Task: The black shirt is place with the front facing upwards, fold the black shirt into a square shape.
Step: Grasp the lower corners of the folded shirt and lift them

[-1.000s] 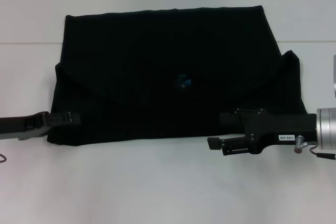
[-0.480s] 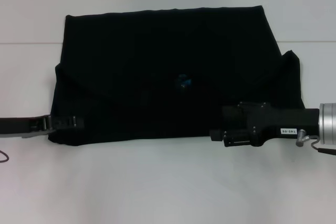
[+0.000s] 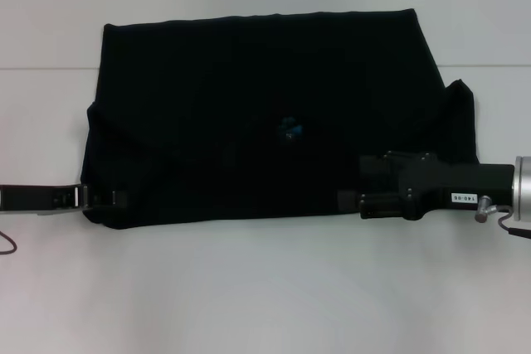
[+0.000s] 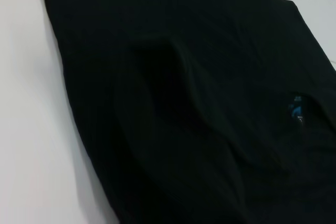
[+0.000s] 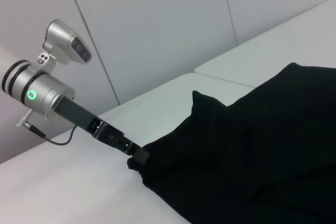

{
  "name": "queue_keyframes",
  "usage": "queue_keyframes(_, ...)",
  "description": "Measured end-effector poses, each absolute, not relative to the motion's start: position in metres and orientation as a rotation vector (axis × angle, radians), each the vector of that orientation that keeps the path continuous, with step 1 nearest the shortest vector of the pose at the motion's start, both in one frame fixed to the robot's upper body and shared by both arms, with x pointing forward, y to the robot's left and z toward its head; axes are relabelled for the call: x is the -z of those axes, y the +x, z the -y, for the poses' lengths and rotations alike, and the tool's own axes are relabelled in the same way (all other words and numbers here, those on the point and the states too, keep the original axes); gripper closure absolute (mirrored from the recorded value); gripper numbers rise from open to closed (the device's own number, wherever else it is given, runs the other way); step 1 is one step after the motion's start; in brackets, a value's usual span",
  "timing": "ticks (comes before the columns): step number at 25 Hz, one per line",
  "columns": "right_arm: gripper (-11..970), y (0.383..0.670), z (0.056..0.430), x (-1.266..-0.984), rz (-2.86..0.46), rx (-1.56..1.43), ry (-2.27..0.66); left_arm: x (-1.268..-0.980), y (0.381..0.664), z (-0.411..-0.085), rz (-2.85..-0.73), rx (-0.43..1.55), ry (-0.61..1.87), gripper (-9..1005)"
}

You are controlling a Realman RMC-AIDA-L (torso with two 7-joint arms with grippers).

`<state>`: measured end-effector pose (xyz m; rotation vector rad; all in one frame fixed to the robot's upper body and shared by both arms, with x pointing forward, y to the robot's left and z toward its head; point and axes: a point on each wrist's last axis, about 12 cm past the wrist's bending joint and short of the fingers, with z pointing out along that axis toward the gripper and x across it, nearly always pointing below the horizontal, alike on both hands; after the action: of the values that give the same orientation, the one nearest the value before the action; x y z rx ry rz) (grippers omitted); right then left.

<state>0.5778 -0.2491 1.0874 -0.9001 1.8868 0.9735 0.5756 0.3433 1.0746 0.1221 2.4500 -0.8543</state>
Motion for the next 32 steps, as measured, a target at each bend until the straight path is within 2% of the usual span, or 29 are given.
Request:
queue_keyframes(7, 34, 0.577, 0.251, -1.088, -1.887, -0.982, -0.884, -1.074, 0.577, -0.343, -2.466, 0.828, 0.146, 659)
queue_keyframes(12, 39, 0.581, 0.257, -1.093, -1.921, -0.994, -0.819, -1.074, 0.577, -0.344, -2.464, 0.827, 0.143, 883)
queue_keyframes(18, 44, 0.594, 0.284, -1.117, -2.072, -0.985, -0.628, -1.076, 0.577, -0.346, -2.462, 0.833, 0.136, 967)
queue_keyframes(25, 50, 0.614, 0.338, -1.168, -2.458, -0.857, -0.203, -1.080, 0.578, -0.348, -2.451, 0.836, 0.136, 967)
queue_keyframes(28, 53, 0.618, 0.345, -1.183, -2.572, -0.726, -0.138, -1.081, 0.579, -0.348, -2.450, 0.837, 0.134, 967)
queue_keyframes(32, 57, 0.624, 0.341, -1.186, -2.696, -0.535, -0.163, -1.083, 0.581, -0.347, -2.446, 0.838, 0.140, 967)
